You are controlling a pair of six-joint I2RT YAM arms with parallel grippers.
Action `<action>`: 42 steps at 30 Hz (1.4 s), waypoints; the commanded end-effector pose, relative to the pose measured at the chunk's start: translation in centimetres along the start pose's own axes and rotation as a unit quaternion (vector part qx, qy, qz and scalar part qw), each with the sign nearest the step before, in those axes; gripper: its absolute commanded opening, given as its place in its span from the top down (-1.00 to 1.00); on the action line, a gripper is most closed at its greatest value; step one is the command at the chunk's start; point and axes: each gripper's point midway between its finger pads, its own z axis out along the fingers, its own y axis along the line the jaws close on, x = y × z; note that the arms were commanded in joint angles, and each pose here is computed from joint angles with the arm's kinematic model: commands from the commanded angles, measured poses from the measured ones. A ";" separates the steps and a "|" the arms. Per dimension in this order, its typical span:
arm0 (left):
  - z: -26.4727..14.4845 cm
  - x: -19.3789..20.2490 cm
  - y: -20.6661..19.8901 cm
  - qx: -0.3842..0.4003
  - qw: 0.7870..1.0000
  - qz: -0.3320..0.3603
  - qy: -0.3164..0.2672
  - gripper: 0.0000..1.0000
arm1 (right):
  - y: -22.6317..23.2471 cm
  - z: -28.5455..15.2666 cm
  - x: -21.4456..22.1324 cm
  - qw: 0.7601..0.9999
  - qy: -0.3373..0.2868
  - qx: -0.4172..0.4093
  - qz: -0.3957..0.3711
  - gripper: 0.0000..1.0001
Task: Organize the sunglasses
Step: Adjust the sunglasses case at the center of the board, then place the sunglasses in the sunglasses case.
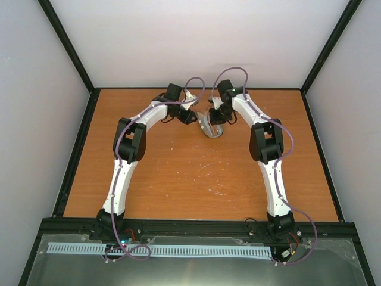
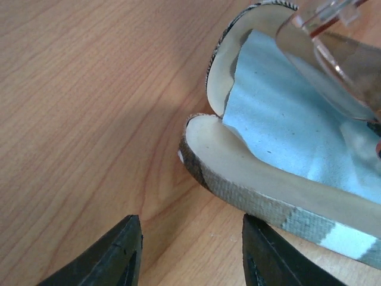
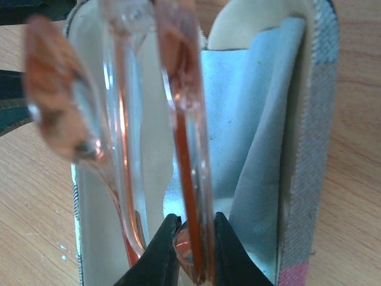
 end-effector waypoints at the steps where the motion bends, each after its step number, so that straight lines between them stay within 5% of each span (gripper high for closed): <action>1: -0.3 -2.2 0.4 -0.001 1.000 0.002 -0.030 0.05 | -0.5 0.3 0.0 1.000 0.010 0.014 0.007 0.84; 4: -0.2 -2.3 0.4 0.000 0.999 0.002 -0.032 0.04 | -0.7 0.6 0.0 1.000 0.011 0.017 0.009 0.63; 24: -0.2 -2.6 -0.2 0.005 0.999 0.004 -0.034 0.05 | -2.2 -2.2 -1.4 0.997 -0.011 0.066 0.026 0.43; 42: -0.3 -2.5 -1.7 0.008 1.000 0.010 -0.027 0.06 | -5.6 -6.9 -3.5 0.985 -0.085 0.134 0.064 0.55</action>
